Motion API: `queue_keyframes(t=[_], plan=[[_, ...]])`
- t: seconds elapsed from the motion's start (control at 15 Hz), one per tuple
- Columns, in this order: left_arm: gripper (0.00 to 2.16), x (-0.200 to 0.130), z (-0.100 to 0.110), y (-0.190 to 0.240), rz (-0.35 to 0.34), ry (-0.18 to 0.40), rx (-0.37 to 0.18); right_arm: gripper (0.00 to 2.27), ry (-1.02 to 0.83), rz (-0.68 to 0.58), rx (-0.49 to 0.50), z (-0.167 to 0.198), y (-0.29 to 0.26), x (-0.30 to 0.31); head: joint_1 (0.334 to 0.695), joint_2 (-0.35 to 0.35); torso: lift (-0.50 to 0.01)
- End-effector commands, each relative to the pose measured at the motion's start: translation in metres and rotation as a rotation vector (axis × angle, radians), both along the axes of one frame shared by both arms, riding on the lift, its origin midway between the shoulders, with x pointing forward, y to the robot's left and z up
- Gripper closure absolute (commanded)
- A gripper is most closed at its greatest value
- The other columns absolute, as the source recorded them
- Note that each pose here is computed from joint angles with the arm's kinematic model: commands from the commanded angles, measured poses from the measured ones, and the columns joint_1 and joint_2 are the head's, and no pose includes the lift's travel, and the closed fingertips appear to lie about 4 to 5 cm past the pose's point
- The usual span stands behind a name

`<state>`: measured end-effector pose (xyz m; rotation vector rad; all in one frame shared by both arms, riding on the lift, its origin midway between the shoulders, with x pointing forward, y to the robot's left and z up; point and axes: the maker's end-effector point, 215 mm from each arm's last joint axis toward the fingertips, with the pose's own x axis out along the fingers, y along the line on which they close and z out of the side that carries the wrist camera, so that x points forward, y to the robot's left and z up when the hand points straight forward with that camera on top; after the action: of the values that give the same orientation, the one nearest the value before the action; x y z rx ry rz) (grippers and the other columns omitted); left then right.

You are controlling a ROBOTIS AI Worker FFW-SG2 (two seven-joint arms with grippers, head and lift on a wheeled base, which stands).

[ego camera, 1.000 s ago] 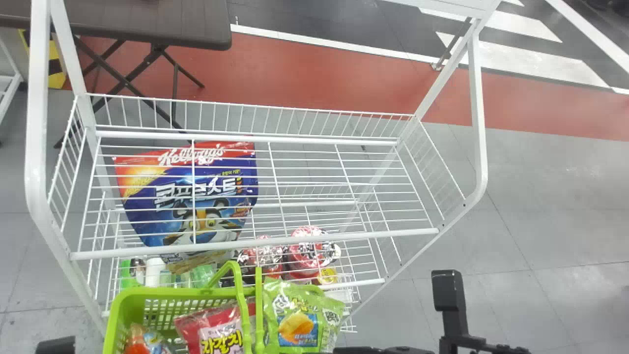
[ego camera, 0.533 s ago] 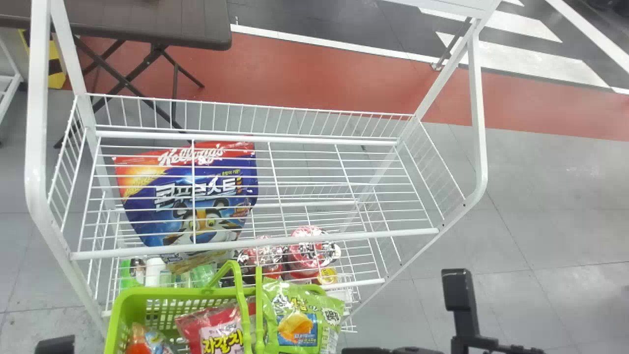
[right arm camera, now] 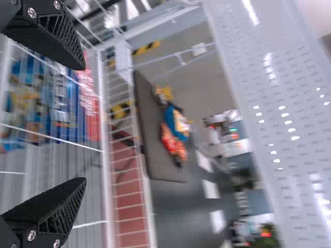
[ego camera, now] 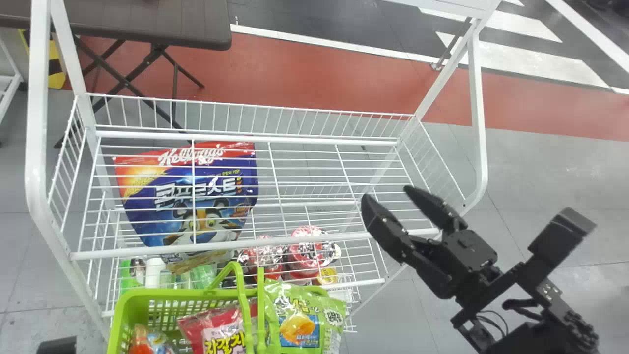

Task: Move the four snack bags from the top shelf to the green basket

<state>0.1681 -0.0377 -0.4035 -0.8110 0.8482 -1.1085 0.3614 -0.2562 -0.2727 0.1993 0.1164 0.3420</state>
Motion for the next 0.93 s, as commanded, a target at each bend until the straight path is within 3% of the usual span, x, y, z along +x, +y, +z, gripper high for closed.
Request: queue_keyframes(t=[0.0,0.13,0.87], plan=[[1.43,0.0,-0.001,0.0,0.001,0.003,-0.001,0.04,-0.091,-0.056,-0.041,0.007,0.004,0.003,0.695,-0.35,0.0],[1.43,0.0,-0.002,0.0,0.002,0.003,0.002,0.04,-0.182,-0.09,-0.074,0.014,0.009,0.005,0.695,-0.35,0.0],[1.43,-0.004,0.0,-0.001,-0.002,0.006,-0.004,0.05,-0.091,-0.11,-0.068,-0.003,0.033,0.005,0.695,-0.35,0.0]])
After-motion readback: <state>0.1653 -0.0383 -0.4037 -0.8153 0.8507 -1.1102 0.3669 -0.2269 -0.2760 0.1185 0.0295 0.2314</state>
